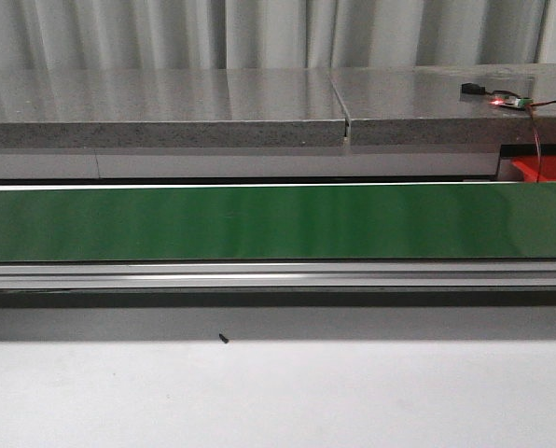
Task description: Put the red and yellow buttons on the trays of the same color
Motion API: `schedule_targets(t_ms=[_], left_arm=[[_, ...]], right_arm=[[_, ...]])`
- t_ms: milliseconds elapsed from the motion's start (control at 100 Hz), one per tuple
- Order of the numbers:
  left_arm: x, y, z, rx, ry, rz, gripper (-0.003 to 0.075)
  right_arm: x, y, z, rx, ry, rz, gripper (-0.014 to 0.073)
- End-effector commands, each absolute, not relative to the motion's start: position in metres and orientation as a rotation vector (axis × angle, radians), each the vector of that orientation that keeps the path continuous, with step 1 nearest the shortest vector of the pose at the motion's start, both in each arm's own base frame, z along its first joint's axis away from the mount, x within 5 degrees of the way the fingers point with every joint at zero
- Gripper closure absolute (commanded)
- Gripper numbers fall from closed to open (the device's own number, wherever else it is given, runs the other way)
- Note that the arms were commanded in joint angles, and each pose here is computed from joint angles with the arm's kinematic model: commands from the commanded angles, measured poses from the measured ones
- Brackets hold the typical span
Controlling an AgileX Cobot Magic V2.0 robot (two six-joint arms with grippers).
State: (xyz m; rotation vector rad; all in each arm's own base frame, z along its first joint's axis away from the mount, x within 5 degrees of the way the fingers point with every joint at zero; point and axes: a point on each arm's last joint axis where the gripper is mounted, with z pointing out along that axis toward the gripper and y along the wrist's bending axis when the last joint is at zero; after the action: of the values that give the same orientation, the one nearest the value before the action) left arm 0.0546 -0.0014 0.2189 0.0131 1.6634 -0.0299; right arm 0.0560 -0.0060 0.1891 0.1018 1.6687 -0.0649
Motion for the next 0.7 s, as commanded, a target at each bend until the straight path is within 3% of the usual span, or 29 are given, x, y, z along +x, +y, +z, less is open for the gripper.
schedule_targets(t_ms=[0, 190, 530, 600, 690], left_arm=[[0.059, -0.001, 0.248, 0.008, 1.607, -0.032, 0.0739], [0.077, -0.002, 0.278, 0.012, 1.688, -0.033, 0.0739], [0.122, -0.004, 0.298, 0.013, 1.851, -0.03, 0.0723], [0.13, -0.004, 0.299, 0.013, 1.879, -0.03, 0.0643], [0.136, -0.004, 0.3, 0.01, 1.894, -0.033, 0.044]], right_arm=[[0.054, -0.006, 0.202, 0.089, 1.553, -0.071, 0.0662], [0.054, -0.006, 0.202, 0.089, 1.553, -0.071, 0.0662], [0.054, -0.006, 0.202, 0.089, 1.553, -0.071, 0.0662], [0.054, -0.006, 0.202, 0.089, 1.553, -0.071, 0.0662], [0.054, -0.006, 0.202, 0.089, 1.553, -0.071, 0.0662]])
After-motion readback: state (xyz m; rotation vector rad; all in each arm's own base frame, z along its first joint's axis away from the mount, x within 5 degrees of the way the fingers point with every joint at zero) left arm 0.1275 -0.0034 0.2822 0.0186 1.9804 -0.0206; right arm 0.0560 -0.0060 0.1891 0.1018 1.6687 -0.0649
